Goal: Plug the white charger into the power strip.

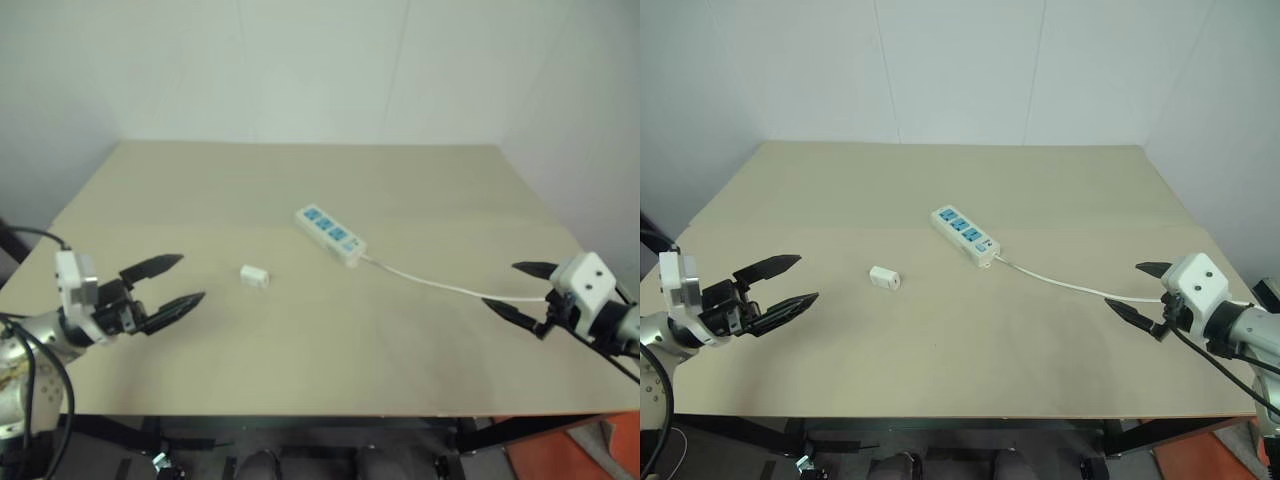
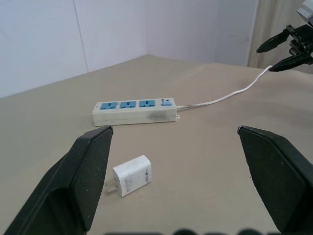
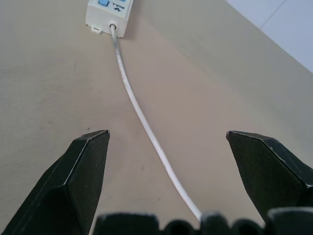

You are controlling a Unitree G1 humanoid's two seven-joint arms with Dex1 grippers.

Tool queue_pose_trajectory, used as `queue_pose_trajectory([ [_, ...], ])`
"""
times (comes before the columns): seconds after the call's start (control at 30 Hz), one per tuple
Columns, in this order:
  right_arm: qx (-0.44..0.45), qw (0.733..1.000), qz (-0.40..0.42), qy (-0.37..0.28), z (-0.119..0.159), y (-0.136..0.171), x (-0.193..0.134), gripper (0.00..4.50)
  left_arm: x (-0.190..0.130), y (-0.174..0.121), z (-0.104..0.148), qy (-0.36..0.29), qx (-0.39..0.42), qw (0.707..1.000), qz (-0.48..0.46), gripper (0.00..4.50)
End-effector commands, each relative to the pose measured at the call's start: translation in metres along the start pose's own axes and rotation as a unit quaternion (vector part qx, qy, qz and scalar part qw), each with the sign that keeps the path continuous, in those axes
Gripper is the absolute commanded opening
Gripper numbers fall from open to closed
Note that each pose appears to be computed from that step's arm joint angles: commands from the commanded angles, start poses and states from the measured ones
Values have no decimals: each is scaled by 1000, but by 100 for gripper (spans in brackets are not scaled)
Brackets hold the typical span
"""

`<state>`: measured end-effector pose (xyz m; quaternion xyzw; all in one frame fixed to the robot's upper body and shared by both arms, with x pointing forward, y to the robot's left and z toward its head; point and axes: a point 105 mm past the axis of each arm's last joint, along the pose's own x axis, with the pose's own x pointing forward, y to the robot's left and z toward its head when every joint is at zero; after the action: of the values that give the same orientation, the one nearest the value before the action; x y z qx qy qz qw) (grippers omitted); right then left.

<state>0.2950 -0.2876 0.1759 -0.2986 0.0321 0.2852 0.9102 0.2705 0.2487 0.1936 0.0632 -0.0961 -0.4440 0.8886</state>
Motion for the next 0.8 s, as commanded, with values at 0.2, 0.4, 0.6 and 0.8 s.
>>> queue_pose_trajectory([
  [0.2,-11,1000,-6,-1,3,-4,-4,450,-1,-2,8,-4,23,1000,-9,447],
  [0.4,68,996,38,-51,7,9,37,450,5,-2,7,-5,23,1000,-15,447],
  [0.6,107,990,57,-65,8,25,116,450,8,-6,-2,34,28,999,-27,447],
  [0.8,103,990,73,-59,12,35,162,450,-2,-11,-11,99,49,993,-31,447],
])
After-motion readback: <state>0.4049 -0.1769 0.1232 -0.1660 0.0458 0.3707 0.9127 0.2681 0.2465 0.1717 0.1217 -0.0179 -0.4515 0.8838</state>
